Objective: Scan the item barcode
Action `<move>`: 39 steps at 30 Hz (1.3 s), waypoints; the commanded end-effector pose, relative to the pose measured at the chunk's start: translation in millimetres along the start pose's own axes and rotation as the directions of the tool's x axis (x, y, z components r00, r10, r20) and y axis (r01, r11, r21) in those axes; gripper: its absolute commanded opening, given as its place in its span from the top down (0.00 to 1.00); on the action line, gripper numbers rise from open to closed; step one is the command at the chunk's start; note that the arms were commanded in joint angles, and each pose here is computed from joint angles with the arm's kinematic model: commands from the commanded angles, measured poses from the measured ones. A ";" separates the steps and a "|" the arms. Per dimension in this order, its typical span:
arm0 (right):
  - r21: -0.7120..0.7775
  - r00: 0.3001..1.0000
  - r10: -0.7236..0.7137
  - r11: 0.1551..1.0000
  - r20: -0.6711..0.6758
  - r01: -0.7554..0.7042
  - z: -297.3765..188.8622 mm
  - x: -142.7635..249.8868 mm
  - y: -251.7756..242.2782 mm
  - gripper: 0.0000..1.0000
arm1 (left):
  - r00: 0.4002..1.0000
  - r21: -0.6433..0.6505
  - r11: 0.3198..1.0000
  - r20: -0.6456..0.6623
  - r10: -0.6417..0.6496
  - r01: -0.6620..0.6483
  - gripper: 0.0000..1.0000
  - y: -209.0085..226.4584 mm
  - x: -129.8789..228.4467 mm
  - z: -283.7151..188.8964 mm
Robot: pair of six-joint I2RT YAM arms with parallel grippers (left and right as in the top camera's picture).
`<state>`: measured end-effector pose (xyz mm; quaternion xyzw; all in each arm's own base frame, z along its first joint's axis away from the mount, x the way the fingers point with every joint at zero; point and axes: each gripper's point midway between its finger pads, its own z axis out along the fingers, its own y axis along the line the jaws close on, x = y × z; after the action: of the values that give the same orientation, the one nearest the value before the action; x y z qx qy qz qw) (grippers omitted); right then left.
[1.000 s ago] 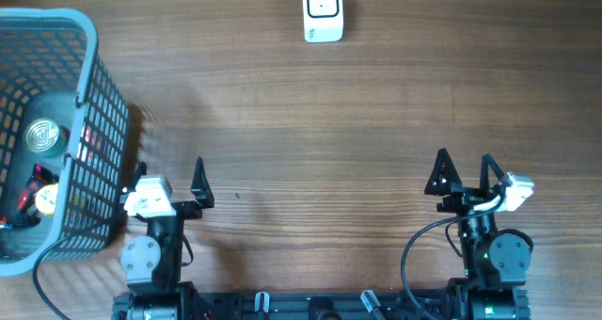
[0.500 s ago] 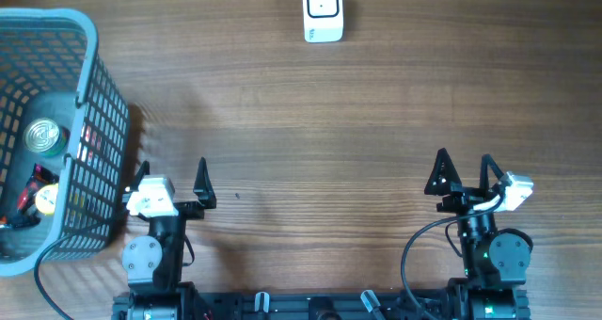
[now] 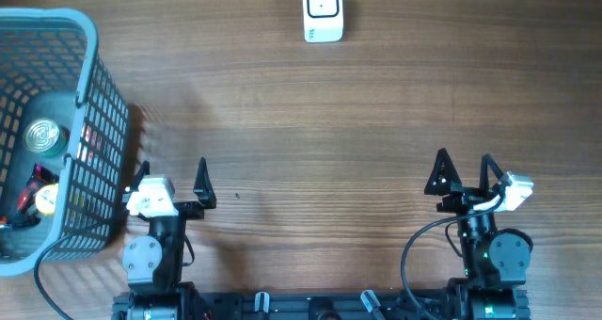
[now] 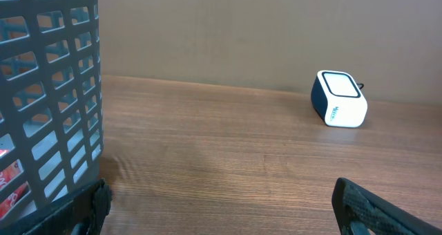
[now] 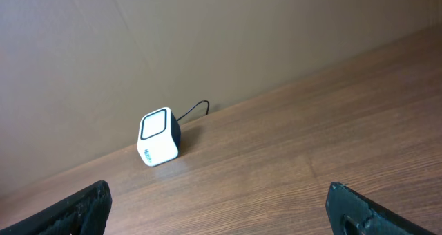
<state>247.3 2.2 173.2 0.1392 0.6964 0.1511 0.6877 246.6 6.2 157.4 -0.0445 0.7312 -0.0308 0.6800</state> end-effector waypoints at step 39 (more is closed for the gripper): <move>-0.013 1.000 -0.018 1.000 -0.013 0.018 0.6 3.1 2.1 0.00 | 0.906 0.194 0.954 -0.400 -0.136 0.229 0.00 -70.5 -182.9 26.9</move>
<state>247.9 2.3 170.8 0.1399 0.7000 0.1506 0.6839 278.4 -22.1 301.9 -0.0589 0.8348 -0.1350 0.5305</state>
